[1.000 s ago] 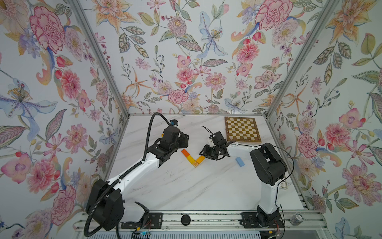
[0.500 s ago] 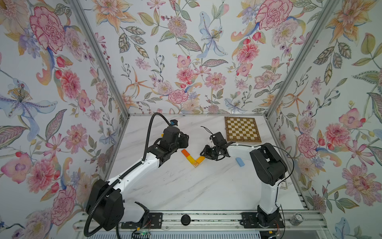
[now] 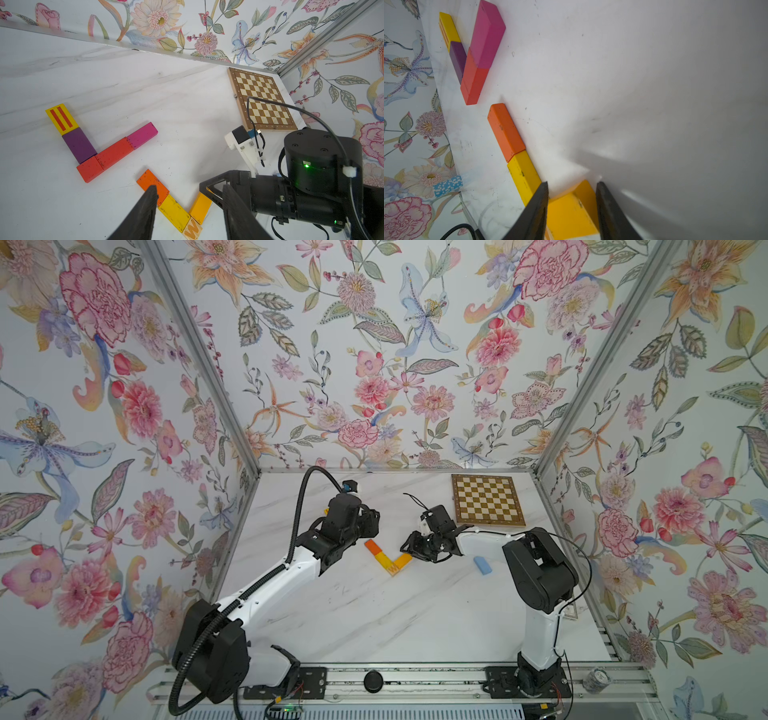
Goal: Assemble the letter v with building blocks
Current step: Adjust the building block at the center of the board, then pick up the building block from the center of the board.
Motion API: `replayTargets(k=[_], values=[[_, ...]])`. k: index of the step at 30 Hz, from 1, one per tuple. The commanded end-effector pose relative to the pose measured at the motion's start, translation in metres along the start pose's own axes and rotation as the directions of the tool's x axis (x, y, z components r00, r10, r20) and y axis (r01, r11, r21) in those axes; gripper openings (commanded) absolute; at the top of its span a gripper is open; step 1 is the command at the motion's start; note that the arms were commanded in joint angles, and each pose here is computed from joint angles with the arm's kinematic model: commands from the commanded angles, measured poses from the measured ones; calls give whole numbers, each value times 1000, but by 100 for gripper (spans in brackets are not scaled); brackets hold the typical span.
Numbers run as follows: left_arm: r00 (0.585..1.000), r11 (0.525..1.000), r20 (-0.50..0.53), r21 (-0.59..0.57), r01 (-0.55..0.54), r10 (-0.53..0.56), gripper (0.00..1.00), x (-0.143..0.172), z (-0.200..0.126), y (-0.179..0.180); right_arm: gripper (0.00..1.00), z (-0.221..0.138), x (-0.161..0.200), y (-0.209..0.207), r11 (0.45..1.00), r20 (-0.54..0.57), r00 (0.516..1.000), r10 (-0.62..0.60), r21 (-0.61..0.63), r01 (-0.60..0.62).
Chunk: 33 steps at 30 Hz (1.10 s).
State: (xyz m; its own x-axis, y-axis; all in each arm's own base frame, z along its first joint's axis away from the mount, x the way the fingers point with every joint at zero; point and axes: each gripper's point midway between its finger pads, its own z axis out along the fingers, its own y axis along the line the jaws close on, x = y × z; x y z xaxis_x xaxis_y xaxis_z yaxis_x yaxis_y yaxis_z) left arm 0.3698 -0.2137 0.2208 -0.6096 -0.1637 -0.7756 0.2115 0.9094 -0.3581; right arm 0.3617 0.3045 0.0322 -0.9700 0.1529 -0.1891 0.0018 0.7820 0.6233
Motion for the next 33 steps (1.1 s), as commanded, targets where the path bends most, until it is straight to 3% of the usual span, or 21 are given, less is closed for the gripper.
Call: replayTargets(k=[1,11,16,21,26,33], values=[[1000,1000,-6,8,7,-7,54,-1,1,1,47,-15,-12,-15,998,23,1000,16,54,-17],[998,993,-37,109,-45,49,54,-23,24,-32,58,-92,-60,-13,995,182,982,-48,91,31],[996,987,-74,156,-42,55,53,-22,42,-44,61,-137,-59,-52,965,231,970,-77,262,14],[994,981,-98,189,-30,49,52,-18,52,-51,64,-167,-30,-112,839,154,983,-95,545,-4],[992,979,-115,204,-22,46,52,-15,58,-54,66,-172,-5,-142,780,85,994,-72,626,3],[992,980,-122,198,-17,42,52,-10,59,-51,69,-173,4,-164,751,80,996,-37,660,-25]])
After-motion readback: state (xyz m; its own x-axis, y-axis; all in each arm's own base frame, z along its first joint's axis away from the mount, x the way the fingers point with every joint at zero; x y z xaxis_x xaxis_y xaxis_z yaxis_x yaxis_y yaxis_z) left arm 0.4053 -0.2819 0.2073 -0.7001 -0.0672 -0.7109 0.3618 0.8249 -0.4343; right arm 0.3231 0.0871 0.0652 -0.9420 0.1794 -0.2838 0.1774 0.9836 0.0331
